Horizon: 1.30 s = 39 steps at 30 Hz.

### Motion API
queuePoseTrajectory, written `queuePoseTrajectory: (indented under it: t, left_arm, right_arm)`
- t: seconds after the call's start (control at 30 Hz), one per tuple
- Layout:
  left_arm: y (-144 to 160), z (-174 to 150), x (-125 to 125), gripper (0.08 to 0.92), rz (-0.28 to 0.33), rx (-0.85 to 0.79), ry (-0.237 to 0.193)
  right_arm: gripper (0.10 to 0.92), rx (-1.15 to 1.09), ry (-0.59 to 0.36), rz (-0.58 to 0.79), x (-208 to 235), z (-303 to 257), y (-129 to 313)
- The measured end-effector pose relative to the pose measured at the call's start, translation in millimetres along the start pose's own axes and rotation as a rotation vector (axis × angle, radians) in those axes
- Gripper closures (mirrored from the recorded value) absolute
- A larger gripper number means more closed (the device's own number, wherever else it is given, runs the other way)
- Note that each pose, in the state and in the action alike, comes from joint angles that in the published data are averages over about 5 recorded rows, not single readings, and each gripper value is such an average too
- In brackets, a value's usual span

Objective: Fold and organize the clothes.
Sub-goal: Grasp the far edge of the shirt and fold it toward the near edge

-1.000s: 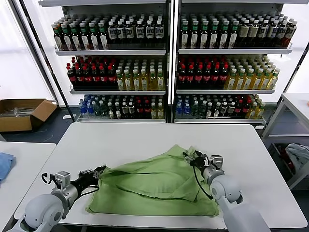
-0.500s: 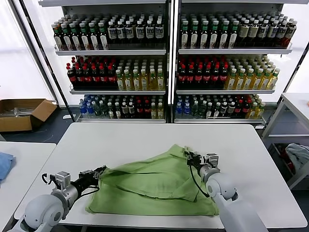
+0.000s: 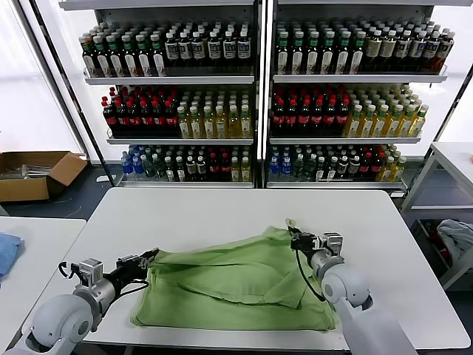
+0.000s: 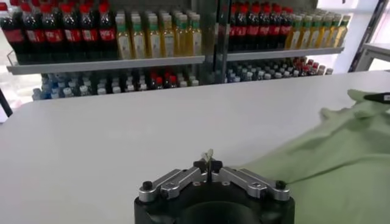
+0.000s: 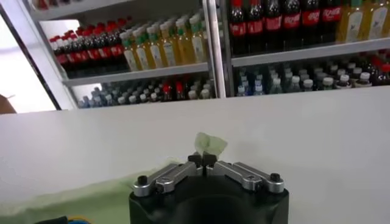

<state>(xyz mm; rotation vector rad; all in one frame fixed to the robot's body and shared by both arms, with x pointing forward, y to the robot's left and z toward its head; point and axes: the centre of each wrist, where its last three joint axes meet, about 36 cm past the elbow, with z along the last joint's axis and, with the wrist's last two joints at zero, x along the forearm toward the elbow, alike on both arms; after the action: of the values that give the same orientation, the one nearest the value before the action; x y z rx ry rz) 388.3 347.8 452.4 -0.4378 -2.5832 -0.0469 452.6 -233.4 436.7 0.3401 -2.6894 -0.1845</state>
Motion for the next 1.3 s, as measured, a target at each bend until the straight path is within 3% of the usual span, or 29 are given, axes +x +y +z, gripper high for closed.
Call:
queuePoseTrajectory:
  t: [0.33, 0.67, 0.8, 1.0, 1.3]
  left_arm:
    - [-3.7, -1.8, 8.9, 0.913, -0.017, 0.007, -0.009]
    - [-14.8, 8.8, 27.4, 0.909, -0.034, 0.035, 0.007]
    - [-20.4, 20.7, 30.9, 0.844, -0.044, 0.048, 0.032]
    - [-23.0, 29.0, 38.9, 0.68, -0.071, 0.042, 0.054]
    - [-19.9, 27.6, 61.0, 0.42, -0.128, 0.042, 0.042]
  right_arm:
    - [0.916, -0.022, -0.029, -0.01, 63.1, 13.7, 10.6]
    - [0.912, -0.048, 0.038, 0.016, 115.5, 51.4, 20.3]
    - [0.842, -0.039, 0.056, 0.045, 125.0, 60.0, 17.6]
    - [0.678, -0.02, 0.04, 0.089, 128.8, 57.5, -1.8]
    - [0.418, 0.008, -0.047, 0.151, 133.3, 42.2, -40.4]
